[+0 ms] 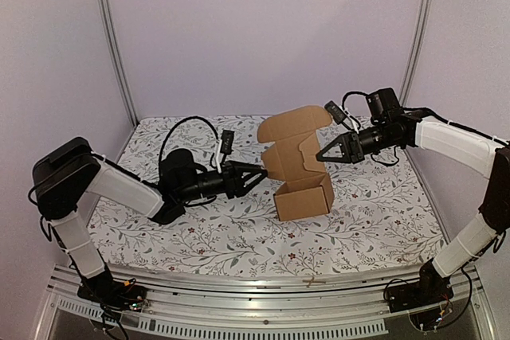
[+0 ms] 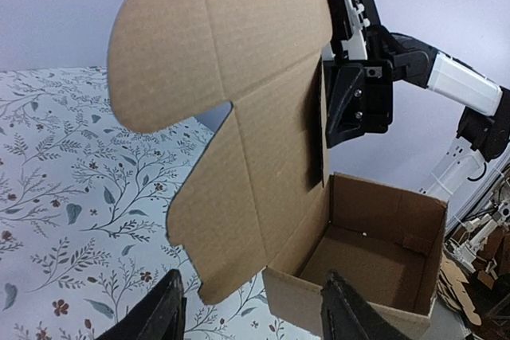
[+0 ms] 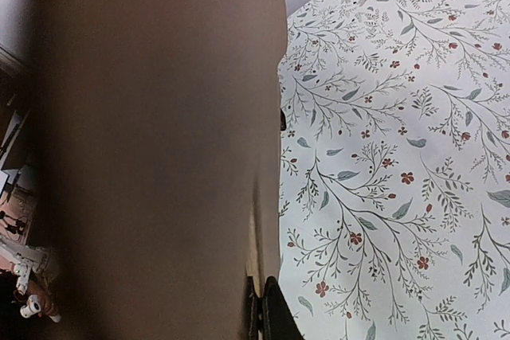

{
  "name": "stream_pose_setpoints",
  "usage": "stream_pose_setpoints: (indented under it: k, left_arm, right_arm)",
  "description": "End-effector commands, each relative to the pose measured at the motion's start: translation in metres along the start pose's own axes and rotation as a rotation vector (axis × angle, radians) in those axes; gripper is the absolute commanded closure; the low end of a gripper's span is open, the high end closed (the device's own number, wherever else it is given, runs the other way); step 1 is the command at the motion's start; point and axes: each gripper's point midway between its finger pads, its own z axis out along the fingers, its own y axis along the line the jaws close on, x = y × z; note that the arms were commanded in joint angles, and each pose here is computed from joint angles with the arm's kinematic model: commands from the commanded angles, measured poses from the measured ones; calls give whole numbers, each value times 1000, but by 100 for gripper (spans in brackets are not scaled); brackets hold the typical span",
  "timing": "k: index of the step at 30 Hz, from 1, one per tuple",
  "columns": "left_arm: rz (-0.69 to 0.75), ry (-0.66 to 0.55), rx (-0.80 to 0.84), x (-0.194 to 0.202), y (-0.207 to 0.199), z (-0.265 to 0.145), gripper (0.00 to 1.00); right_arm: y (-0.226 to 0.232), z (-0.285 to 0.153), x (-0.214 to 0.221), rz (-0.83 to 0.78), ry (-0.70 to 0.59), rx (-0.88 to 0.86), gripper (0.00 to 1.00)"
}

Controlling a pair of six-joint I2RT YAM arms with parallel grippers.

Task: Fold the paper box

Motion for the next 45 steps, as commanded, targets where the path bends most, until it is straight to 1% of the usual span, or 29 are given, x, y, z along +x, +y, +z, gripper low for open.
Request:
stream_pose_setpoints:
  k: [1,3,6,7,12,16,22,28,31,35,45]
  left_arm:
    - [-13,-21,-145,7,27,-25,42]
    - [-27,-15,-240,11,47,-35,44]
    - [-63,60,-377,25,75,-36,46]
    - [-61,63,-379,24,76,-33,46]
    - [-49,36,-281,14,64,-6,45]
    - [-15,27,-121,4,36,14,44]
    - [3,20,15,-1,10,15,44]
    - [-17,-4,119,-4,-7,14,45]
    - [-35,-23,175,-7,-15,16,43]
    - [-41,-37,227,-10,-22,21,42]
    - [-43,-47,288,-11,-33,31,41]
  right_arm:
    - [5,-2,-3,1,-4,-21,100]
    - [7,-2,-4,-3,-6,-29,100]
    - [8,-2,-3,0,-6,-38,100]
    - [7,-1,-3,1,-5,-36,100]
    - [5,0,-3,7,-3,-37,100]
    - [1,-1,-4,7,-3,-6,100]
    - [-14,-3,-2,5,2,94,100]
    - [-21,-1,-3,10,5,117,100]
    - [-22,0,-3,19,8,103,100]
    - [-13,2,-2,24,7,39,100]
    - [-3,4,-3,34,-4,-32,100]
